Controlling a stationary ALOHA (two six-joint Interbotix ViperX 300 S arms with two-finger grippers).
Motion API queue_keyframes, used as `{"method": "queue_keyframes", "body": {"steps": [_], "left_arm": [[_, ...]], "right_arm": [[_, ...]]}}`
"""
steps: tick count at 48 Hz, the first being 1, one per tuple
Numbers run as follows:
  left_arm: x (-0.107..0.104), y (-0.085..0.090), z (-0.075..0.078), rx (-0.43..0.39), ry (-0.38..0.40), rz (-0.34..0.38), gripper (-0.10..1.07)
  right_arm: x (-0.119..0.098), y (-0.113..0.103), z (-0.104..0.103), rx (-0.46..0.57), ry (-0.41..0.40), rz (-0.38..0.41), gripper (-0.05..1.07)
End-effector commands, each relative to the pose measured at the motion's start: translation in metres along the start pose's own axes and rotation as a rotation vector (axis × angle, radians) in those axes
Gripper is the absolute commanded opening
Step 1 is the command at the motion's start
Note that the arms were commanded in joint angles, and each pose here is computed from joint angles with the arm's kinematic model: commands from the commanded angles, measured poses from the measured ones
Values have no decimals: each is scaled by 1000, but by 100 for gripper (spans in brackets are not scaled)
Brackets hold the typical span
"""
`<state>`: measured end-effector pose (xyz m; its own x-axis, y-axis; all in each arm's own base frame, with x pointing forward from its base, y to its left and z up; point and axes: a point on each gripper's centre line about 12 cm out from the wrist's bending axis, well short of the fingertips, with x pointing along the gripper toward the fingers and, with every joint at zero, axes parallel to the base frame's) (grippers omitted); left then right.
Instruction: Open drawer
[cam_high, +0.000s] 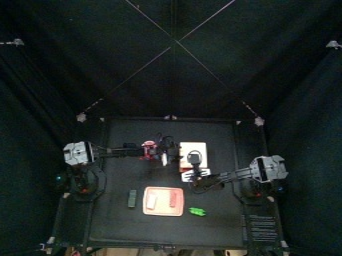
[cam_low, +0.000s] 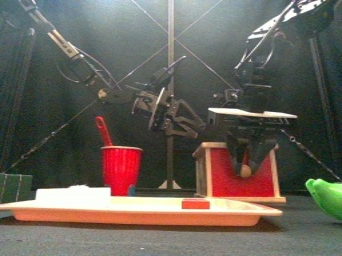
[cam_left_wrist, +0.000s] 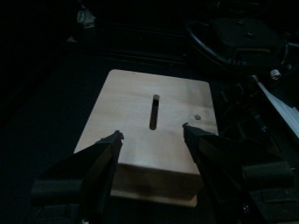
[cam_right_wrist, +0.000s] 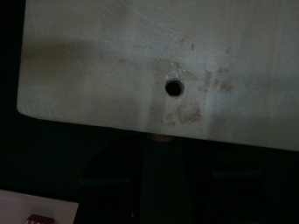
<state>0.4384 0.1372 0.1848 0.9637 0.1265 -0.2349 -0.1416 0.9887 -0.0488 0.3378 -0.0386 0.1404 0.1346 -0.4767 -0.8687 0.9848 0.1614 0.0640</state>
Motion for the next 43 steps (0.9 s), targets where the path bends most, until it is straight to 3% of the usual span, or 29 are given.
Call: {"method": "queue_keyframes", "body": {"steps": [1,12,24,32,43], "left_arm": [[4,1,15,2,-46,1,92],[20,11,4,-32,-32,24,83],[28,15,-1,-60,-28,41,54],[28,18,-8,-81,3,59,41],[28,23,-19,-114,93,109,39]], "right_arm": [[-5,3,6,11,-5,27,54],[-6,4,7,8,-10,35,54],[-5,4,6,7,-10,35,54],[-5,5,6,5,-10,43,54],[-5,7,6,1,-9,56,54]]}}
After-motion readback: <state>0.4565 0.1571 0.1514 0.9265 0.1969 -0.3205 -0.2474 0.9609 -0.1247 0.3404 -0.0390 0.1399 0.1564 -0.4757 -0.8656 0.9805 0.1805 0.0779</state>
